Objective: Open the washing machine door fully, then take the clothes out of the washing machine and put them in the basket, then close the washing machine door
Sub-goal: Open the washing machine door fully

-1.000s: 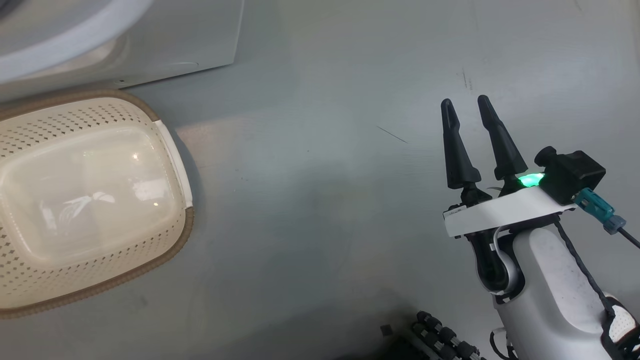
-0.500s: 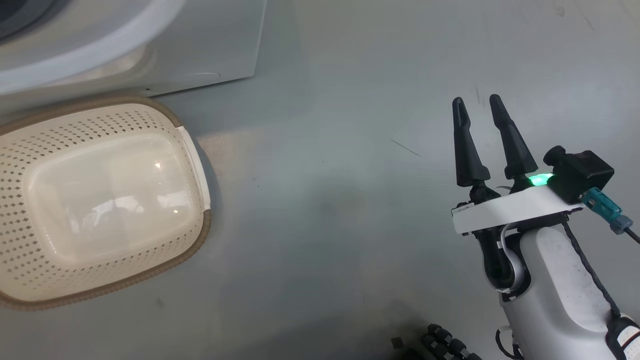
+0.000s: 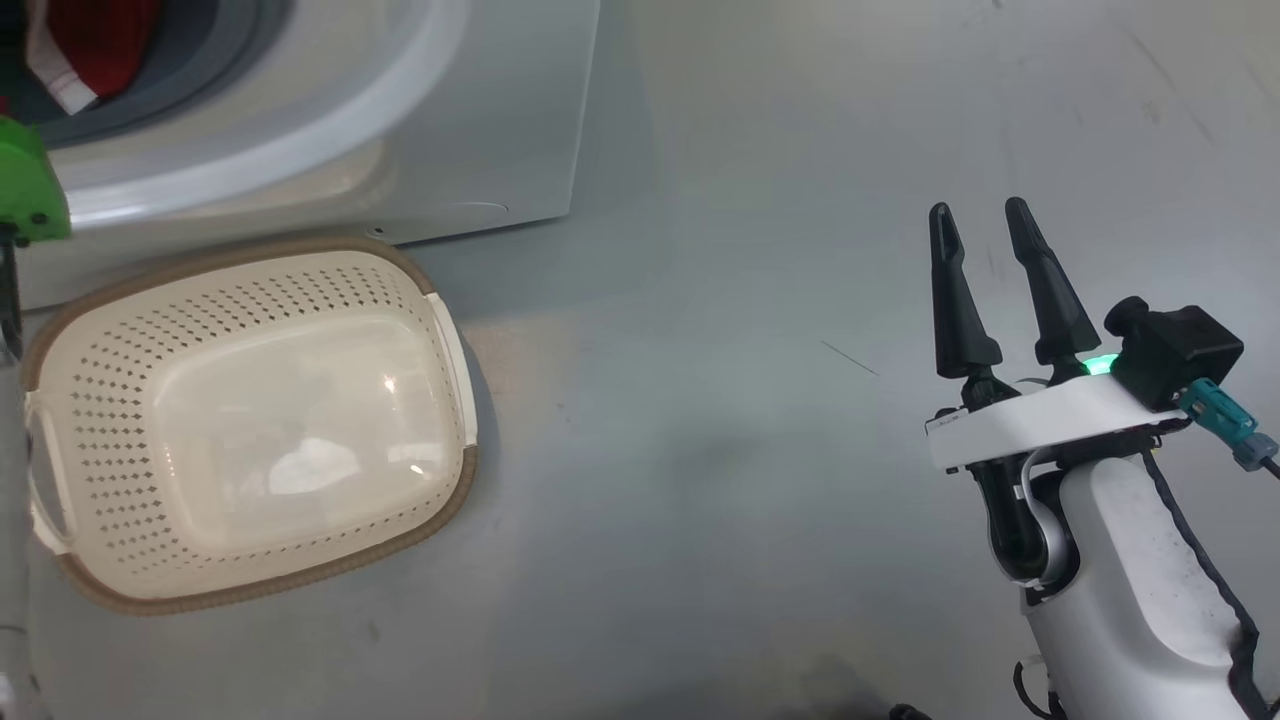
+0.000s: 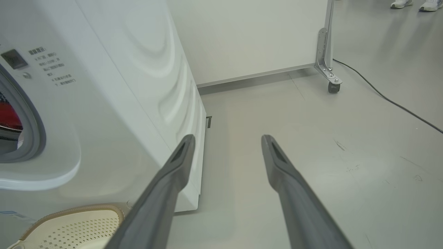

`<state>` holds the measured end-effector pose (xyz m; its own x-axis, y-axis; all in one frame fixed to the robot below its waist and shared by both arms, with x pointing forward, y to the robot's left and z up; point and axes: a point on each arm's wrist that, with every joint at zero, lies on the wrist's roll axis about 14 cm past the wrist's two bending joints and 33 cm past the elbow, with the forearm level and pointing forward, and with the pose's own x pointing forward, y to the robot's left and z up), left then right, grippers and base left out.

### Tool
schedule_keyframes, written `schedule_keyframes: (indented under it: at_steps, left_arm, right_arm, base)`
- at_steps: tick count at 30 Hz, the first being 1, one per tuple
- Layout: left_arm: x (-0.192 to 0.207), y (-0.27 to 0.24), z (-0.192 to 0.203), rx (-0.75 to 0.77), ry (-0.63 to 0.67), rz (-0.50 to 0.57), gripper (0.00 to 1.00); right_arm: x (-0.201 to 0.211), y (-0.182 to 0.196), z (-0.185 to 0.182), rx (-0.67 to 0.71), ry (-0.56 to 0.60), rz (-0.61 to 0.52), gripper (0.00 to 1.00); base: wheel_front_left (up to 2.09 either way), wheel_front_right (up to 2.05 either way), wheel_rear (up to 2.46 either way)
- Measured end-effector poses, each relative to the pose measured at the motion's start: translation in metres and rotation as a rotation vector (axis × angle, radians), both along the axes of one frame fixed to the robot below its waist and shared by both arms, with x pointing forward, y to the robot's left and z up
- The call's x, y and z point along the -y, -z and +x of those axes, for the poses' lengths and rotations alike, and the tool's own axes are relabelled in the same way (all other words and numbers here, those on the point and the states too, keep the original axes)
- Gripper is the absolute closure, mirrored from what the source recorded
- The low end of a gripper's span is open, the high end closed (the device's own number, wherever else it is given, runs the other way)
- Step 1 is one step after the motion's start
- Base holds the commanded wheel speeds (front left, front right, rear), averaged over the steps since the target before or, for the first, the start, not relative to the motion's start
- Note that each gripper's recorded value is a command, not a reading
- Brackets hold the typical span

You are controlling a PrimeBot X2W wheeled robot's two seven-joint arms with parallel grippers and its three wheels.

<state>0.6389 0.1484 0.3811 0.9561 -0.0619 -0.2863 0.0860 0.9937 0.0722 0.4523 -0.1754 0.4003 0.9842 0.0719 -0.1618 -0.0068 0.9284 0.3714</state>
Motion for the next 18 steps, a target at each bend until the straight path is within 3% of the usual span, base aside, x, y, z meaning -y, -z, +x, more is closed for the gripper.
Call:
schedule_keyframes:
  at_steps: [18]
  left_arm:
    - [-0.014,-0.044,-0.082,0.126,0.021,-0.048,1.00]
  right_arm:
    - [-0.017,-0.039,-0.022,0.076,-0.052,0.016,0.00]
  base:
    - [0.00,0.00,0.00]
